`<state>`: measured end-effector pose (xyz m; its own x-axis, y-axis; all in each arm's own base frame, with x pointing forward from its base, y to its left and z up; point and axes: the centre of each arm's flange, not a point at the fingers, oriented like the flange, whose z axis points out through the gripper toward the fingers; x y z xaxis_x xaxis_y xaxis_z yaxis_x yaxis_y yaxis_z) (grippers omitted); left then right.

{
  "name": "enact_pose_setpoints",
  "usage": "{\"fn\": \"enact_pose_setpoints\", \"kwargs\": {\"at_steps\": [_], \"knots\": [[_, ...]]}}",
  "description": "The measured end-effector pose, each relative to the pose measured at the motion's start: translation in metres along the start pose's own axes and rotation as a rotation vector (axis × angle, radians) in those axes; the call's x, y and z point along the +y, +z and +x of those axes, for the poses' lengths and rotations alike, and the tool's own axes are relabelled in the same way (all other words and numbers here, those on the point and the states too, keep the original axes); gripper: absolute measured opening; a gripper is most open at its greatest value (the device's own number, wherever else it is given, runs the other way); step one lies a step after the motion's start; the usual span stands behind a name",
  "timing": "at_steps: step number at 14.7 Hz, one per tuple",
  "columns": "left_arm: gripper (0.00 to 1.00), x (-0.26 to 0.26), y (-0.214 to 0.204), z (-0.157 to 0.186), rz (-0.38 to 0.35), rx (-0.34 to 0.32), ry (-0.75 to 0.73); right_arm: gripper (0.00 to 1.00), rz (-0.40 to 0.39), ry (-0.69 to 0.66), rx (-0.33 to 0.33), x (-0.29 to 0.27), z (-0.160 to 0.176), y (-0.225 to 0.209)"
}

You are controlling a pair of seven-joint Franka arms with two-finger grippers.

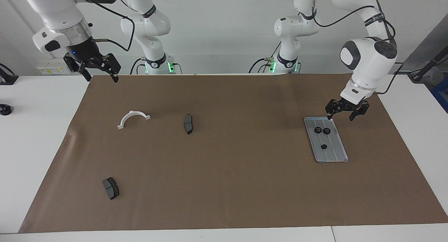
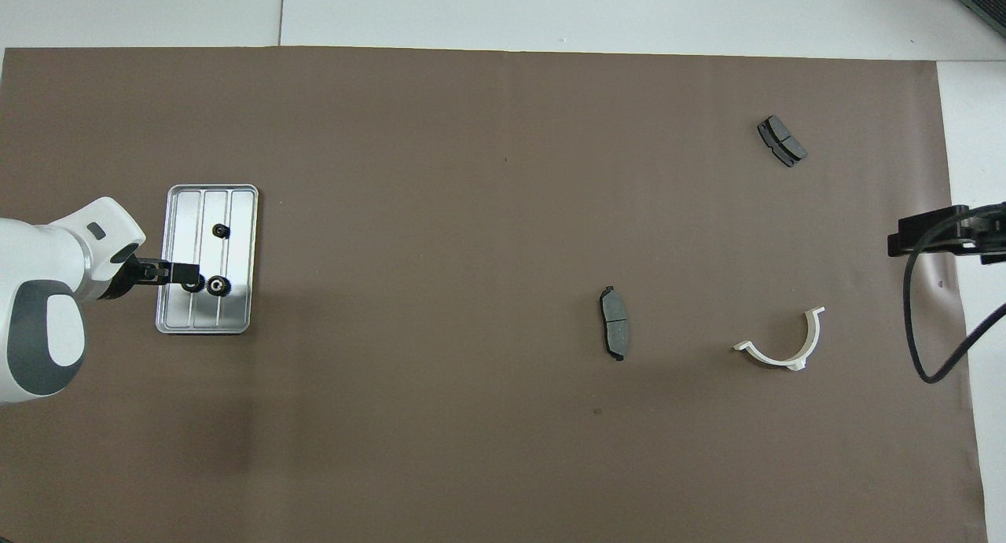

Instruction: Place bearing gear from tray to pile

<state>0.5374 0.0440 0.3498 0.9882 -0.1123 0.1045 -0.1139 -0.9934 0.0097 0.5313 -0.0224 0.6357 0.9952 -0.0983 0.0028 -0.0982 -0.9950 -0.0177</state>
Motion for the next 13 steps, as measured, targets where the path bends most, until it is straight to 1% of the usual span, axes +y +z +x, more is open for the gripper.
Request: {"fn": "enact_pose_setpoints", "kwargs": {"at_steps": [2, 4, 6, 7, 9, 10, 13], "knots": [[1.0, -0.002, 0.009, 0.0, -0.002, -0.008, -0.007, 1.0, 0.0, 0.0, 0.0, 0.0, 0.0, 0.0], [0.99, -0.003, 0.013, -0.001, -0.005, -0.013, -0.051, 1.0, 0.0, 0.0, 0.0, 0.0, 0.0, 0.0], [0.9, -0.001, 0.018, -0.002, -0.006, -0.02, -0.114, 1.0, 0.0, 0.0, 0.0, 0.0, 0.0, 0.0], [0.9, 0.0, 0.023, -0.002, -0.006, -0.018, -0.145, 1.0, 0.0, 0.0, 0.0, 0.0, 0.0, 0.0], [0.86, 0.0, 0.035, 0.0, -0.004, -0.009, -0.205, 1.0, 0.0, 0.0, 0.0, 0.0, 0.0, 0.0], [0.81, -0.001, 0.04, 0.0, -0.003, -0.007, -0.228, 1.0, 0.0, 0.0, 0.0, 0.0, 0.0, 0.0], [0.79, -0.002, 0.046, 0.001, -0.003, -0.007, -0.266, 1.0, 0.0, 0.0, 0.0, 0.0, 0.0, 0.0]]}}
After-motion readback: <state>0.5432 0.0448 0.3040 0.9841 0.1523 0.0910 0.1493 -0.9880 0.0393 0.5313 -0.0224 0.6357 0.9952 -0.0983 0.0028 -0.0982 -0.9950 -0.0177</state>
